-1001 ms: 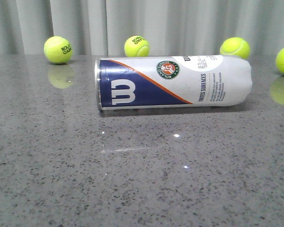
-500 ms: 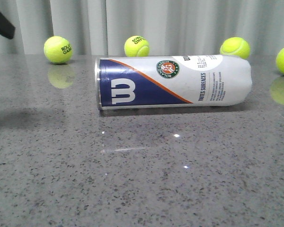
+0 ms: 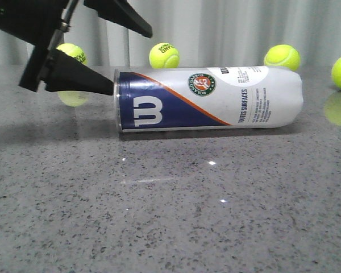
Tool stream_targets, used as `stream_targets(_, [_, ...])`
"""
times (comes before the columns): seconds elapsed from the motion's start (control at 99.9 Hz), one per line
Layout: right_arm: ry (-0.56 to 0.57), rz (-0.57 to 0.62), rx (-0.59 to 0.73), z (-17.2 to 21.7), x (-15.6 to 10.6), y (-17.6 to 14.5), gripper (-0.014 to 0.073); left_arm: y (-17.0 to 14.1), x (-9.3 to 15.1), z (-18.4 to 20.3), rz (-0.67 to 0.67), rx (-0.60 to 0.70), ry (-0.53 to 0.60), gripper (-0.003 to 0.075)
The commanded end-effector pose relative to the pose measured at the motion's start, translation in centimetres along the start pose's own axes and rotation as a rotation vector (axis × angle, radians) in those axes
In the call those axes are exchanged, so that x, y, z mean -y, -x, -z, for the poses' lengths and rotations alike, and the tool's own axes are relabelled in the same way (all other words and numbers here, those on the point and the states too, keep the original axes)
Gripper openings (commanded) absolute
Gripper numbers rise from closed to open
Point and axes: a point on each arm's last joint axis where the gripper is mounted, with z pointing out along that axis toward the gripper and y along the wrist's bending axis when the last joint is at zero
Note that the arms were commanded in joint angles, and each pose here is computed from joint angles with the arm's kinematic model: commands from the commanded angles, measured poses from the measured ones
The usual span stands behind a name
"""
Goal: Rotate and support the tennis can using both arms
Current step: 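Move the left gripper to the can's metal end and grasp it, then lift the can's end with the left gripper, rotating it upright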
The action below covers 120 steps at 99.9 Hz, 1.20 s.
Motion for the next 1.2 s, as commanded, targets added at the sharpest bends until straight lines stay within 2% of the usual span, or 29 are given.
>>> stream_targets(0.0, [-0.003,0.005,0.094,0.1,-0.1,1.5,-0.0069,0.9,2.3,-0.5,-0.014,0.012,-0.093,0.0565])
stream_targets(0.07, [-0.003,0.005,0.094,0.1,-0.1,1.5,-0.0069,0.8,2.4,-1.6,-0.004,-0.028,-0.128,0.0537])
stream_targets(0.14, [-0.003,0.005,0.094,0.1,-0.1,1.5,-0.0069,0.7,2.4,-2.4,0.002,-0.041,-0.178,0.0474])
stream_targets(0.3, [-0.003,0.005,0.094,0.1,-0.1,1.5,-0.0069,0.6,2.2,-3.5,0.052,-0.076,-0.296,0.0261])
stream_targets(0.4, [-0.003,0.005,0.094,0.1,-0.1,1.5,-0.0069,0.7,2.1,-3.7,0.051,-0.078,-0.324,0.0136])
stream_targets(0.59, [-0.003,0.005,0.094,0.1,-0.1,1.5,-0.0069,0.6,2.5,-3.6,0.050,-0.083,-0.368,-0.0012])
stream_targets(0.74, [-0.003,0.005,0.094,0.1,-0.1,1.5,-0.0069,0.7,3.1,-3.3,-0.012,-0.079,-0.425,-0.0019])
stream_targets(0.941, [-0.003,0.005,0.094,0.1,-0.1,1.5,-0.0069,0.9,5.6,-1.0,-0.195,0.017,-0.451,-0.0019])
stream_targets(1.061, [-0.003,0.005,0.094,0.1,-0.1,1.5,-0.0069,0.7,7.7,1.6,-0.334,0.097,-0.379,-0.0019])
stream_targets(1.191, [-0.003,0.005,0.094,0.1,-0.1,1.5,-0.0069,-0.2,9.2,4.5,-0.530,0.150,-0.223,-0.0019])
